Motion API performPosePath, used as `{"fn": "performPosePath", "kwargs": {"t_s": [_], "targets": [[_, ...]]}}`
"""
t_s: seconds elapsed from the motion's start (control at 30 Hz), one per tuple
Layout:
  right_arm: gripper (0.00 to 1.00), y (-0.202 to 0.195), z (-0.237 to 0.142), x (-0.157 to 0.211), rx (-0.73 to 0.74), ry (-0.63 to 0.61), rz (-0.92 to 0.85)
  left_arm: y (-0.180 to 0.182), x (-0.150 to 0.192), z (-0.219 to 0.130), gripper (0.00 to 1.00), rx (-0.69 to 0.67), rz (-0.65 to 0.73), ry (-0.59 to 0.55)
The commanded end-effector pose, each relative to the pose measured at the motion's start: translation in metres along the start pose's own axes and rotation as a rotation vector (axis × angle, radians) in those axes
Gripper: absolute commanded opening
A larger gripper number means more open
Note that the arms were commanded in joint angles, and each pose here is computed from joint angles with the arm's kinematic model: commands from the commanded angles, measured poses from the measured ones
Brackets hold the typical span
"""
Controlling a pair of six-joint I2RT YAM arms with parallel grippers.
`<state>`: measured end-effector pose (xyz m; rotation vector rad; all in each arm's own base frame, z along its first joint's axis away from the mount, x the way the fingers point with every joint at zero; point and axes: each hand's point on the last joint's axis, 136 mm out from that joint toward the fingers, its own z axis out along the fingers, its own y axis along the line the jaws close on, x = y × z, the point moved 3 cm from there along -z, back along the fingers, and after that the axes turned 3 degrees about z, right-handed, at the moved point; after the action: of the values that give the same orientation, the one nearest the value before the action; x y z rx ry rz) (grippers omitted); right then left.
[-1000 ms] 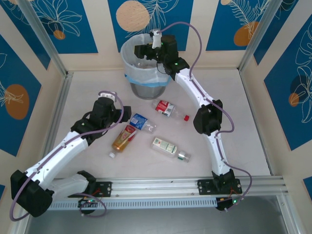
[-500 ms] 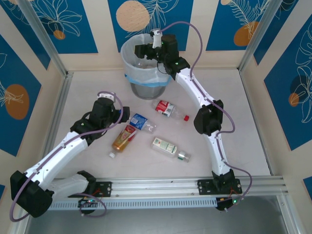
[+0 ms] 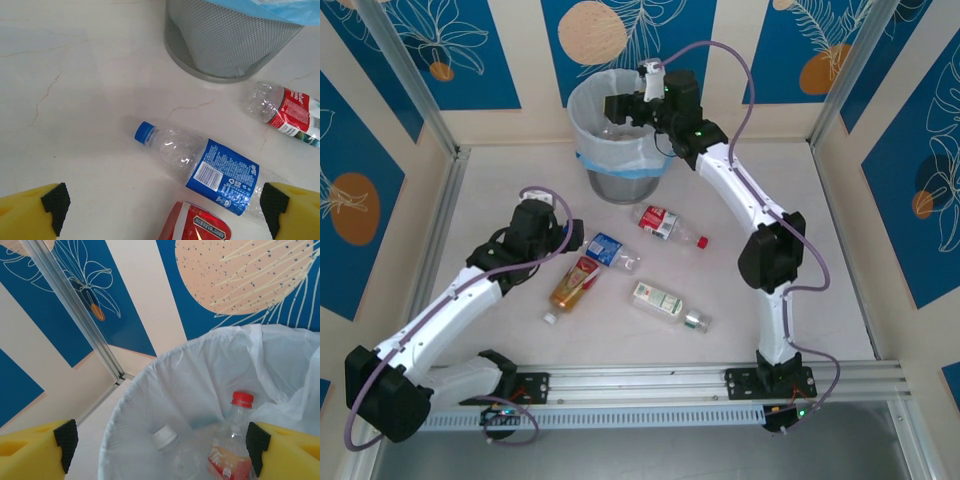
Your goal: Put the plastic bottles in the bin
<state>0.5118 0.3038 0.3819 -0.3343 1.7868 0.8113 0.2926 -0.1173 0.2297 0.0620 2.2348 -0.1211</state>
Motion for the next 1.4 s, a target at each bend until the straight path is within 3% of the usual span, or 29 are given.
{"fn": "performPosePath", "kwargs": {"t_s": [0.0, 0.4, 0.47, 0.57, 0.63, 0.83, 1.03, 1.13, 1.3, 1.37], "targets": [[0.92, 0.015, -0.029, -0.018, -0.004, -0.062, -0.047, 0.002, -0.003, 0.005, 0.99, -0.007, -0.029, 0.003], [0.94, -0.001, -0.109, 0.033, 0.13, -0.016, -0.044, 0.029, 0.028, 0.013, 0.99, -0.142, -0.045, 0.168], [0.95, -0.008, -0.117, 0.047, 0.163, 0.008, -0.024, 0.021, 0.036, 0.017, 0.99, -0.087, -0.071, 0.208], [0.95, -0.015, -0.13, 0.067, 0.21, 0.047, 0.004, -0.01, 0.047, 0.021, 0.99, 0.121, -0.049, 0.289], [0.99, -0.02, -0.14, 0.079, 0.245, 0.07, 0.027, -0.016, 0.054, 0.019, 0.99, 0.163, -0.034, 0.347], [1.0, -0.034, -0.177, 0.132, 0.36, 0.203, 0.123, -0.006, 0.094, 0.01, 0.99, 0.095, -0.041, 0.582], [0.99, -0.043, -0.209, 0.188, 0.414, 0.328, 0.209, -0.006, 0.092, -0.002, 0.99, 0.13, 0.001, 0.559], [1.0, -0.044, -0.222, 0.209, 0.433, 0.379, 0.248, -0.016, 0.096, -0.005, 0.99, 0.193, -0.015, 0.617], [1.0, -0.047, -0.235, 0.22, 0.466, 0.414, 0.252, -0.013, 0.107, -0.008, 0.99, 0.168, 0.036, 0.723], [1.0, -0.048, -0.235, 0.222, 0.47, 0.405, 0.265, -0.023, 0.108, -0.007, 0.99, 0.245, 0.037, 0.715]]}}
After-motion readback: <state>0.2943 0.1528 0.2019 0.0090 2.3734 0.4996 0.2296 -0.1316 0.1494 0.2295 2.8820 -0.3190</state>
